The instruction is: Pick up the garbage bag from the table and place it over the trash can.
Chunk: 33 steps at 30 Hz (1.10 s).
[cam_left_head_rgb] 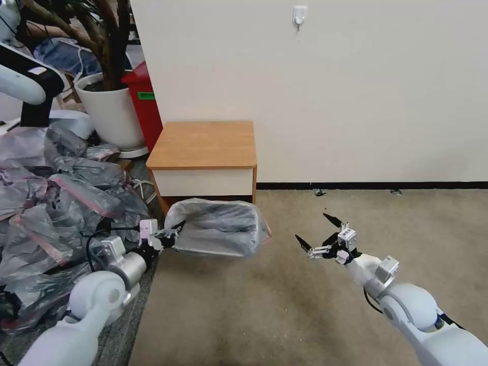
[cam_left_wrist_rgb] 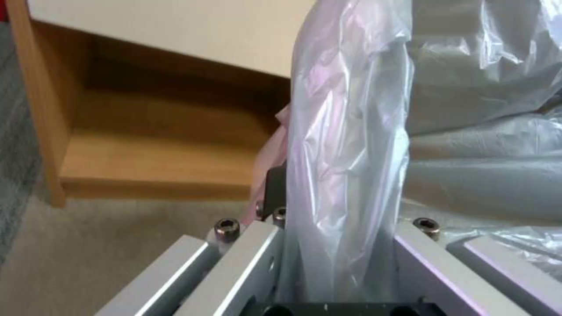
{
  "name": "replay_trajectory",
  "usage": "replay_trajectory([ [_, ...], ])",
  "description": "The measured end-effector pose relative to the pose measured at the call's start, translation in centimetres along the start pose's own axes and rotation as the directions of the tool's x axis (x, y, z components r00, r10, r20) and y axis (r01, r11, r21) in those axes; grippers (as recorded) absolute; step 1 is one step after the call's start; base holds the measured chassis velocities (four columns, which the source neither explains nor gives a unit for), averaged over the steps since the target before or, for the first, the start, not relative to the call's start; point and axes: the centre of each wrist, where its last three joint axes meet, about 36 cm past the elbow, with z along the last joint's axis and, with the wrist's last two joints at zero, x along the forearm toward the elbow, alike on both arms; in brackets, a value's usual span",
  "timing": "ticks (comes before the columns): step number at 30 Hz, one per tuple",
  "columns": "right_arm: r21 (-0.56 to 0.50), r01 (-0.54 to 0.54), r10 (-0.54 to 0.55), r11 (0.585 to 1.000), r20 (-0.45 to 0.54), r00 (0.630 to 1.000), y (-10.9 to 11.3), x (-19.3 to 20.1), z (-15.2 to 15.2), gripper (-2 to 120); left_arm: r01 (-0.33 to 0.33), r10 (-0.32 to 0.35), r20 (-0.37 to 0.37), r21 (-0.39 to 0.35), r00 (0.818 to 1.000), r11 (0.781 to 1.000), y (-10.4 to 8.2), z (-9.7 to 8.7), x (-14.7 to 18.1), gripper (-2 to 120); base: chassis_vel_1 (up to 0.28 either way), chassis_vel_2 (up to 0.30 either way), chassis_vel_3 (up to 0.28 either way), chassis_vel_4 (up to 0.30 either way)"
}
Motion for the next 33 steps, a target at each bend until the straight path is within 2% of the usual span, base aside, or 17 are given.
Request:
replay_trajectory([
  [3, 0.018, 0.021, -0.021, 1.000, 0.014, 1.000, 0.8, 0.1, -0.8, 109, 0.016, -0.016, -0.012, -0.003, 1.000, 1.000, -0.7, 0.7, 0.6, 2, 0.000, 0.000, 0.000, 0.000],
  [7, 0.097, 0.060, -0.064, 0.993, 0.040, 0.997, 1.8, 0.1, -2.4, 100, 0.046, -0.046, -0.031, -0.024, 0.998, 0.999, -1.6, 1.8, 1.5, 2, 0.000, 0.000, 0.000, 0.000],
  [9, 0.150, 0.080, -0.088, 0.985, 0.050, 0.995, 2.3, 0.2, -3.3, 91, 0.063, -0.064, -0.036, -0.040, 0.997, 0.997, -2.1, 2.2, 1.9, 2, 0.000, 0.000, 0.000, 0.000],
  [10, 0.150, 0.080, -0.088, 0.985, 0.050, 0.995, 2.3, 0.2, -3.3, 91, 0.063, -0.064, -0.036, -0.040, 0.997, 0.997, -2.1, 2.2, 1.9, 2, 0.000, 0.000, 0.000, 0.000],
  [13, 0.200, 0.096, -0.109, 0.975, 0.055, 0.993, 2.7, 0.1, -4.1, 75, 0.090, -0.092, -0.035, -0.055, 0.995, 0.994, -2.4, 2.3, 2.0, 2, 0.000, 0.000, 0.000, 0.000],
  [14, 0.200, 0.096, -0.109, 0.975, 0.055, 0.993, 2.7, 0.1, -4.1, 75, 0.090, -0.092, -0.035, -0.055, 0.995, 0.994, -2.4, 2.3, 2.0, 2, 0.000, 0.000, 0.000, 0.000],
  [18, 0.274, 0.139, -0.157, 0.952, 0.045, 0.987, 3.2, 0.0, -5.0, 58, 0.134, -0.137, -0.032, -0.072, 0.990, 0.988, -3.1, 2.4, 2.0, 2, 0.000, 0.000, 0.000, 0.000],
  [19, 0.274, 0.139, -0.157, 0.952, 0.045, 0.987, 3.2, 0.0, -5.0, 58, 0.134, -0.137, -0.032, -0.072, 0.990, 0.988, -3.1, 2.4, 2.0, 2, 0.000, 0.000, 0.000, 0.000],
  [22, 0.305, 0.189, -0.202, 0.933, 0.010, 0.979, 3.9, -0.3, -5.6, 44, 0.160, -0.162, -0.023, -0.079, 0.986, 0.984, -4.0, 2.4, 1.9, 2, 0.000, 0.000, 0.000, 0.000],
  [23, 0.300, 0.209, -0.212, 0.931, -0.023, 0.977, 4.4, -0.3, -6.0, 38, 0.159, -0.161, -0.020, -0.089, 0.987, 0.983, -4.3, 2.4, 1.9, 2, 0.000, 0.000, 0.000, 0.000],
  [24, 0.300, 0.209, -0.212, 0.931, -0.023, 0.977, 4.4, -0.3, -6.0, 38, 0.159, -0.161, -0.020, -0.089, 0.987, 0.983, -4.3, 2.4, 1.9, 2, 0.000, 0.000, 0.000, 0.000],
  [27, 0.306, 0.265, -0.242, 0.914, -0.113, 0.964, 5.6, -0.8, -7.5, 25, 0.142, -0.144, -0.009, -0.116, 0.990, 0.983, -5.7, 2.5, 2.0, 2, 0.000, 0.000, 0.000, 0.000],
  [29, 0.319, 0.278, -0.249, 0.906, -0.129, 0.960, 5.7, -1.0, -7.9, 22, 0.140, -0.142, -0.005, -0.126, 0.990, 0.982, -6.0, 2.5, 2.1, 2, 0.000, 0.000, 0.000, 0.000],
  [31, 0.361, 0.308, -0.263, 0.880, -0.170, 0.950, 5.6, -1.6, -8.9, 11, 0.146, -0.146, 0.010, -0.162, 0.989, 0.976, -6.9, 2.6, 2.2, 2, 0.000, 0.000, 0.000, 0.000],
  [32, 0.361, 0.308, -0.263, 0.880, -0.170, 0.950, 5.6, -1.6, -8.9, 11, 0.146, -0.146, 0.010, -0.162, 0.989, 0.976, -6.9, 2.6, 2.2, 2, 0.000, 0.000, 0.000, 0.000],
  [33, 0.374, 0.318, -0.266, 0.871, -0.185, 0.946, 5.7, -1.8, -9.3, 7, 0.151, -0.151, 0.015, -0.177, 0.988, 0.973, -7.3, 2.7, 2.3, 2, 0.000, 0.000, 0.000, 0.000],
])
